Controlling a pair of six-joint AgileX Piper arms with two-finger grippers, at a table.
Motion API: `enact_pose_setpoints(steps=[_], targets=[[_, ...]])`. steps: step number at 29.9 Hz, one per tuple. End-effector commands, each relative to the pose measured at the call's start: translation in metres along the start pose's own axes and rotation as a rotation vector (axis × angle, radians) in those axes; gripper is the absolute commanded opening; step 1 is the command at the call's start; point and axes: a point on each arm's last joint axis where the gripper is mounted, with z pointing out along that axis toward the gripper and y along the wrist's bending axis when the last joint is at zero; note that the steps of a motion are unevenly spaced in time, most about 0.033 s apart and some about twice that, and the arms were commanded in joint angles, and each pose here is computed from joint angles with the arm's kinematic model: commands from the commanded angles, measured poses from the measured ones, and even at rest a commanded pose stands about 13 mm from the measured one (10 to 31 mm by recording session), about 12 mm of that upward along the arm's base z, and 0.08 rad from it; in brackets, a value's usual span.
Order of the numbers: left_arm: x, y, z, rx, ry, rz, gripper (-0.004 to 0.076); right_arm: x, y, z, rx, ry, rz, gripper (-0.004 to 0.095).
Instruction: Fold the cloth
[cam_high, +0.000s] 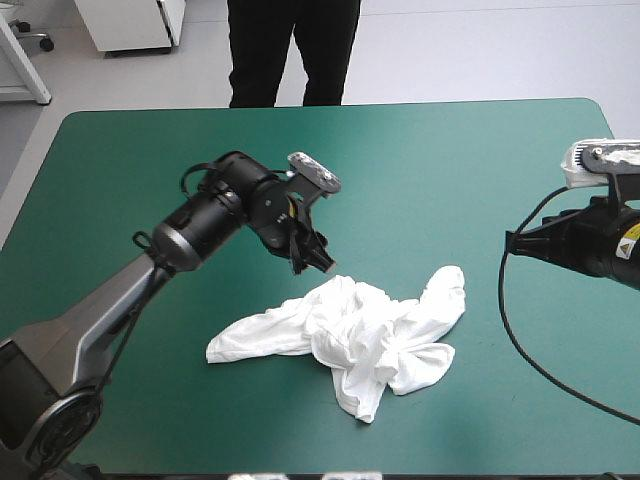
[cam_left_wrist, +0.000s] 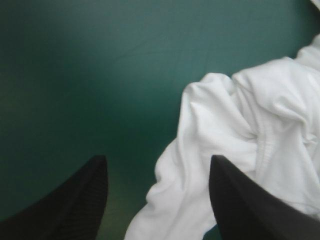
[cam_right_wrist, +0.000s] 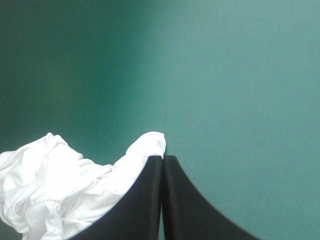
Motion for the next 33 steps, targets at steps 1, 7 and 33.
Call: enact_pose_setpoints(steps=[1,7,33], targets=[[0.016,0.022,-0.050,-0.023,-0.074,-0.115,0.0436,-0.004,-0.002,-0.008,0.014,-0.037,0.002,-0.0013],[0.059,0.036,-0.052,-0.056,-0.011,-0.209,0.0407,-0.004,-0.003,-0.008,0.019,-0.038,0.001,-0.0013],[0.163,0.014,0.048,-0.026,0.178,-0.433,0.0389,-0.004,-0.003,-0.008,0.020,-0.038,0.000,-0.0013]])
